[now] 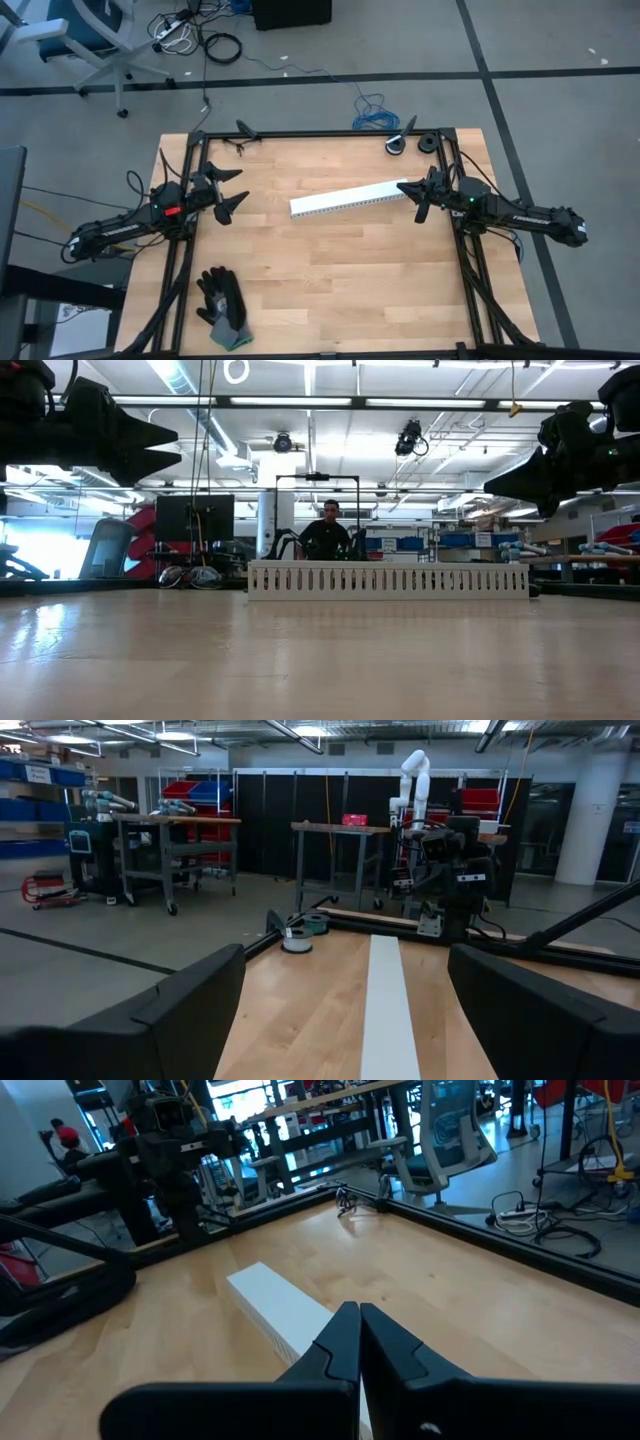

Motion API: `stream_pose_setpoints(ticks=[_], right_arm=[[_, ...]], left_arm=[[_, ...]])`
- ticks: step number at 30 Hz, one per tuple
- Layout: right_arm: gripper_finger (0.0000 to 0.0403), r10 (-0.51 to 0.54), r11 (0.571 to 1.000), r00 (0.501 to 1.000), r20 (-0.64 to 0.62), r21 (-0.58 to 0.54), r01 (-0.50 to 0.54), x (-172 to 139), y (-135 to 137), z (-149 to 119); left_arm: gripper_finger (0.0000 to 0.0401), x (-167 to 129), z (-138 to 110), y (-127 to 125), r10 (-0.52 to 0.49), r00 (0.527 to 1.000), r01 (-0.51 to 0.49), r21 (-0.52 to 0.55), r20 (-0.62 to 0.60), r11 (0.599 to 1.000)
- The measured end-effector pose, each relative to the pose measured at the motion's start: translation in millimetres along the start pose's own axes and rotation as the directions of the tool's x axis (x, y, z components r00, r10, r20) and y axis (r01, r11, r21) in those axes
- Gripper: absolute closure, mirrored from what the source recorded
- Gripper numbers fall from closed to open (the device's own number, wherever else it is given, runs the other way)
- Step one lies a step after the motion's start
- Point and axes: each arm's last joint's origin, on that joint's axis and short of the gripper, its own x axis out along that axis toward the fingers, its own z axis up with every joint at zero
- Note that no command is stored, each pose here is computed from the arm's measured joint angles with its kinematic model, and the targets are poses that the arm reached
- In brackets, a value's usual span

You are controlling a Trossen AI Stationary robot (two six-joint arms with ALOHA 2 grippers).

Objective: Ziptie cables
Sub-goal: Return to Home Position

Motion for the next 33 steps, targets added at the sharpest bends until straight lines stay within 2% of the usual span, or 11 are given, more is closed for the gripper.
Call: stream_pose_setpoints(ticks=[33], right_arm=[[0.04, 0.0, 1.0, 1.0, -0.001, 0.0, 0.0, 0.0, 0.0, -0.1]], left_arm=[[0.0038, 2.4, -1.3, -0.1, 0.001, 1.0, -0.001, 0.002, -0.017, 1.0]])
